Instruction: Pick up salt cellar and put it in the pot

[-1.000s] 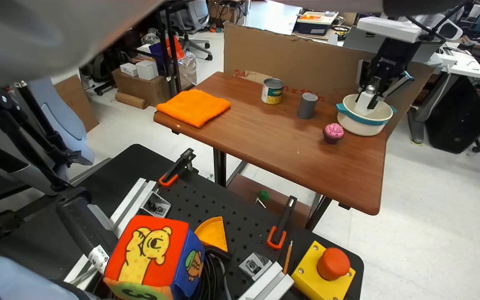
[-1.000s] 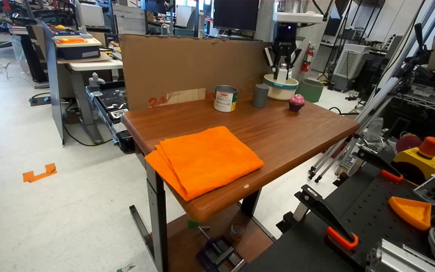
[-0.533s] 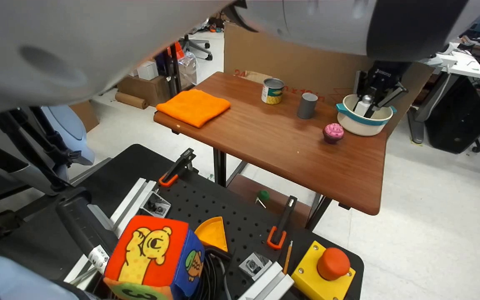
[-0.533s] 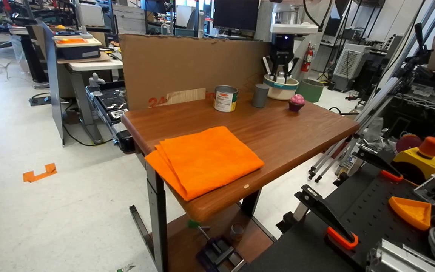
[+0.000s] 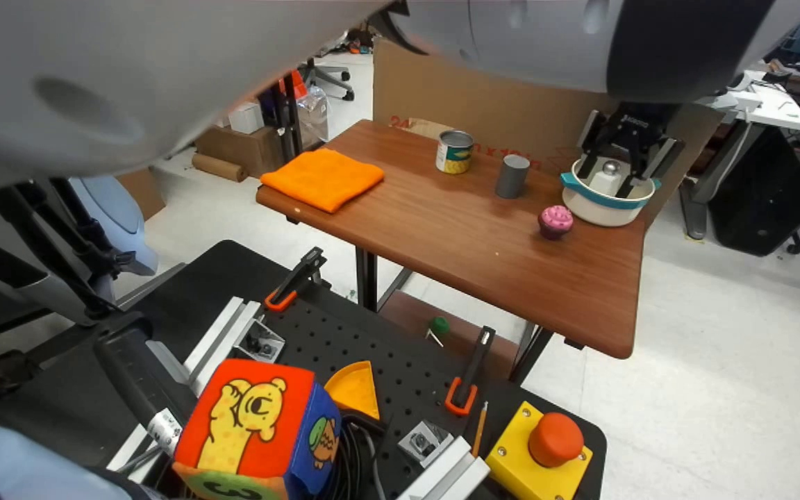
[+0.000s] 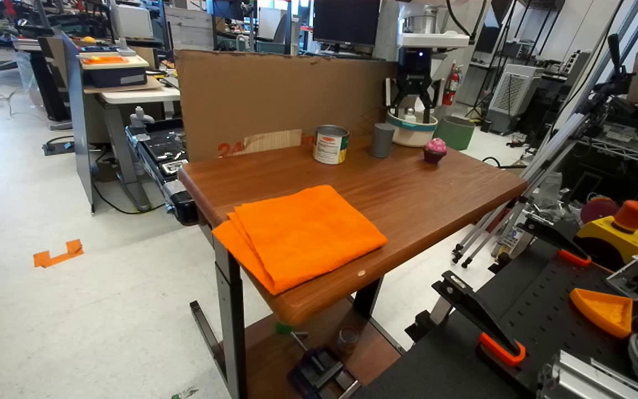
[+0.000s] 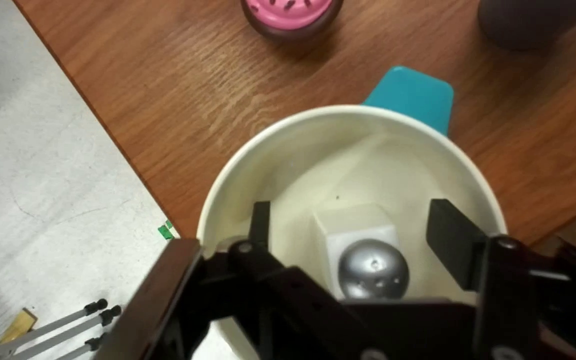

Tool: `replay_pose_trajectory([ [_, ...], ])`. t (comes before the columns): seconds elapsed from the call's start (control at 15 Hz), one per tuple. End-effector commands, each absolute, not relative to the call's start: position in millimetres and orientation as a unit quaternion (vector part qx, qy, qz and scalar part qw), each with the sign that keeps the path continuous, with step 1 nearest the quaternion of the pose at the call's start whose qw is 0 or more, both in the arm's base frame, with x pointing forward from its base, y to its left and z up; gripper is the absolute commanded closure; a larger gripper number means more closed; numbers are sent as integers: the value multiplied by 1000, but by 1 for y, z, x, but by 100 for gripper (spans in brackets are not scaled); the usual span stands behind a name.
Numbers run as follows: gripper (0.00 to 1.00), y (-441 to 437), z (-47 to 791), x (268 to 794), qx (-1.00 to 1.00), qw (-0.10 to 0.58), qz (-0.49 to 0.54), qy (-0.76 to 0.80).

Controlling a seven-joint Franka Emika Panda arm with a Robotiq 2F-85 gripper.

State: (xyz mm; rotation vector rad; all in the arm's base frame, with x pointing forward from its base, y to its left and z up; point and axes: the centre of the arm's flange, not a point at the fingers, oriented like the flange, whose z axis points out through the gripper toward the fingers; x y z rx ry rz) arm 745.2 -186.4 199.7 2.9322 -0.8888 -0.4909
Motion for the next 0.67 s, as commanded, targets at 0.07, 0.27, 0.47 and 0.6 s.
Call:
replay_pose_trajectory([
  [0.07,0,-173,257,716,966,22,-132,-222],
  [0.27,0,-181,260,755,968,13,-121,-221],
  [0.47,0,-180,270,755,969,13,-116,-219],
  [0.6,0,-181,260,754,968,13,-123,-219],
])
